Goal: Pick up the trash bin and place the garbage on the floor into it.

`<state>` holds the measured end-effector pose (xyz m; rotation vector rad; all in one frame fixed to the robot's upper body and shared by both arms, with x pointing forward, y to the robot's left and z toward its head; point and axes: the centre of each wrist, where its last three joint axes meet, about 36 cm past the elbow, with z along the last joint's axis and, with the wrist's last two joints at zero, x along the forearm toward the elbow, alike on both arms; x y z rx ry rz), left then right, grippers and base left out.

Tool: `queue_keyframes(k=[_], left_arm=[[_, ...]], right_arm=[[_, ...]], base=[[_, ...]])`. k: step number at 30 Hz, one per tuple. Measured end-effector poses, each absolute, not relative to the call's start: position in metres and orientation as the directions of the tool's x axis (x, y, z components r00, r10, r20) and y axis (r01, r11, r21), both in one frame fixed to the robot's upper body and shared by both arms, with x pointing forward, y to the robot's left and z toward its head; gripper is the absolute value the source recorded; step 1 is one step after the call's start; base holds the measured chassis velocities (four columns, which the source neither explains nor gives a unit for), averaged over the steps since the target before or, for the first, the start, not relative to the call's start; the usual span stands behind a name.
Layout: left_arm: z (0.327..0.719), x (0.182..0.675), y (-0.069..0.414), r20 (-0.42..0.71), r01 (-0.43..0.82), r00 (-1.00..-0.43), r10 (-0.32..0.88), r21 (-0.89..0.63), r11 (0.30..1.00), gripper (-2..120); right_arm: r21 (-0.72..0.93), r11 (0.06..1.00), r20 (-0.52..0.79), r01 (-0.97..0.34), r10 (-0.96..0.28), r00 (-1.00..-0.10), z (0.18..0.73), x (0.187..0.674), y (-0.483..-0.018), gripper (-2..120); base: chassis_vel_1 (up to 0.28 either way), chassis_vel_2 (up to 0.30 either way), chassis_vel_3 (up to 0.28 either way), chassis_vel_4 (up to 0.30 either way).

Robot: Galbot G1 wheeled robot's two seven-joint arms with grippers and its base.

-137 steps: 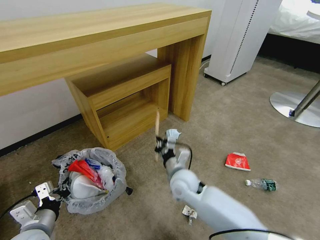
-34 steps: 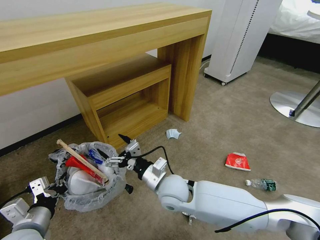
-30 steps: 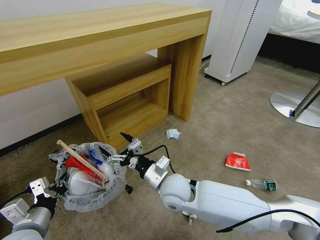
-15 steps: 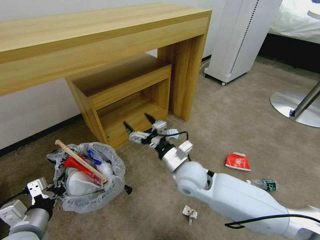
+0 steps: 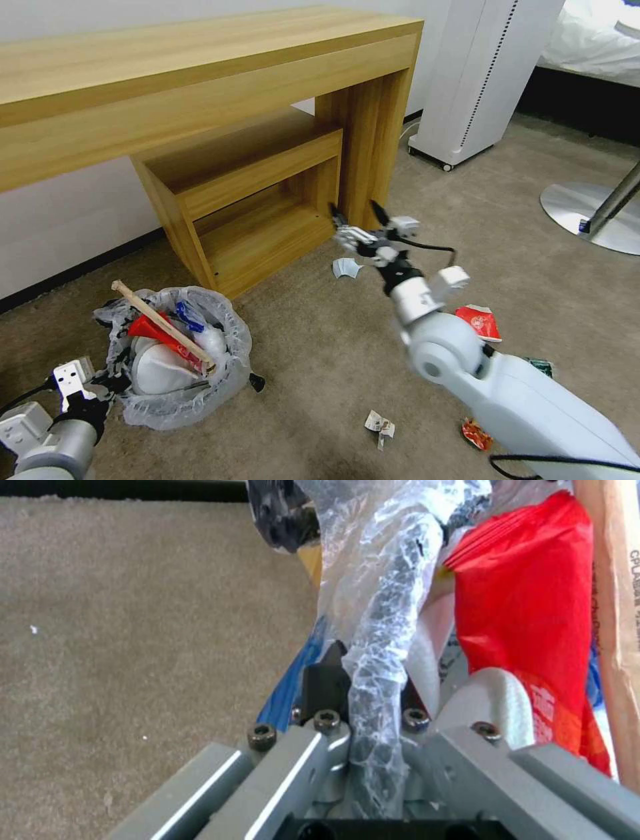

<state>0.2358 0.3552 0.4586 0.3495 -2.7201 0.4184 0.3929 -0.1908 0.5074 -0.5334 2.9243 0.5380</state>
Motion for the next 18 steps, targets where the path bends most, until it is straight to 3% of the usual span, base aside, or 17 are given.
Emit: queue_keyframes(k=[9,13,18], left_arm=[[0.455,0.237,0.357,0.396,-0.299,-0.899,-0.187,-0.243,0.923,1],[0.451,0.239,0.359,0.404,-0.304,-0.895,-0.189,-0.242,0.921,1],[0.448,0.24,0.359,0.409,-0.307,-0.892,-0.19,-0.242,0.92,1]], right_arm=[[0.358,0.914,0.068,-0.193,-0.232,-0.97,0.501,0.356,-0.218,100],[0.339,0.935,0.239,-0.102,-0.191,-0.952,0.483,0.341,-0.219,100],[0.298,0.953,0.354,-0.06,-0.168,-0.92,0.468,0.335,-0.219,100]], base=[[0.0,0.0,0.0,0.0],[0.0,0.0,0.0,0.0],[0.0,0.0,0.0,0.0]])
